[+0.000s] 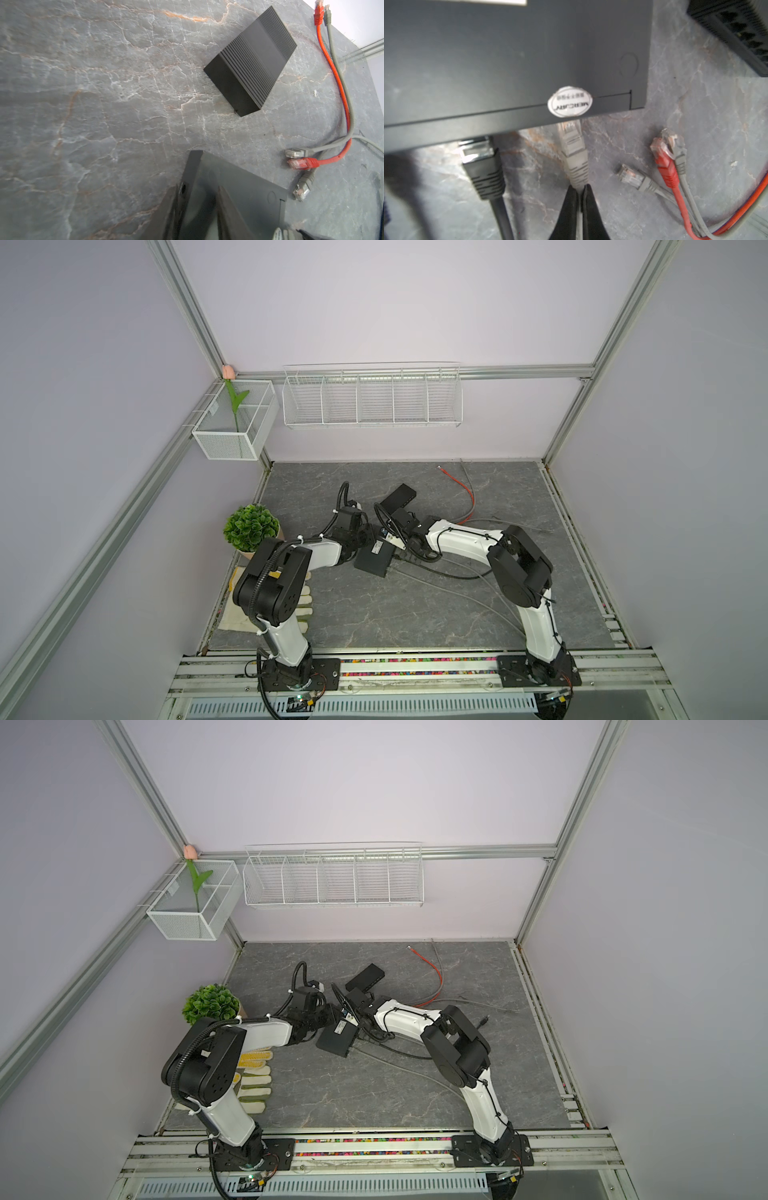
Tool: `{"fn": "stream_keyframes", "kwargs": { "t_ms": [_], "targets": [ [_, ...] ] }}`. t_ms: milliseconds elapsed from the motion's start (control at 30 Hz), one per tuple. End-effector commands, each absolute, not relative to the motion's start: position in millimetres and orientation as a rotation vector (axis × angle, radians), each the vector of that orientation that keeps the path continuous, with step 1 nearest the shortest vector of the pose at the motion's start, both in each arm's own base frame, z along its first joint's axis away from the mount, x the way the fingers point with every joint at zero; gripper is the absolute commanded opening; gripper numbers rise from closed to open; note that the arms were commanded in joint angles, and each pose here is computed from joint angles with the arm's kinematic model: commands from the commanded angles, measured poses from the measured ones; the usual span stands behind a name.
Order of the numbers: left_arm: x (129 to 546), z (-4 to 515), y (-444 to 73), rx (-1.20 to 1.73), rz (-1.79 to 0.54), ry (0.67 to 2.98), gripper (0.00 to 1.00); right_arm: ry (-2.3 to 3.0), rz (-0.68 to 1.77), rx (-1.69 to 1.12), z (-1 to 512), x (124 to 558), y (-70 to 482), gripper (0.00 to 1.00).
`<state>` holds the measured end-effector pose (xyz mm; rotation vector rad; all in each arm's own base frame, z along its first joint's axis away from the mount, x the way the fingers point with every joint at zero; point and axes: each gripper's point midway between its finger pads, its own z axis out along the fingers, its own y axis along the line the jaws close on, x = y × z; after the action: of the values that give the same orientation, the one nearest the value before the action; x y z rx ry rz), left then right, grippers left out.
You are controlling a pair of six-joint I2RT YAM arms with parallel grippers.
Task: Insert the plug into the switch port
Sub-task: 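Align the grey plug with a free switch port using the right gripper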
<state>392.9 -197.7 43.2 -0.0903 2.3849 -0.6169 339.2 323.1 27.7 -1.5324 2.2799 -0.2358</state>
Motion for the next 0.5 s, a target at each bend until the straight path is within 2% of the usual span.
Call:
{"fn": "stream_keyframes", "kwargs": {
  "t_ms": [0,467],
  "targets": [
    [371.2,35.9,-217.9,-0.021,-0.696,2.441,0.32,2.058,-0.043,-1.374,84.5,353.5,381.6,0.06],
    [365.7,30.2,-221.1,-0.007,-0.696,2.455,0.31,1.957,0.056,-1.312,102.5,340.8,400.6,0.07]
  ]
}}
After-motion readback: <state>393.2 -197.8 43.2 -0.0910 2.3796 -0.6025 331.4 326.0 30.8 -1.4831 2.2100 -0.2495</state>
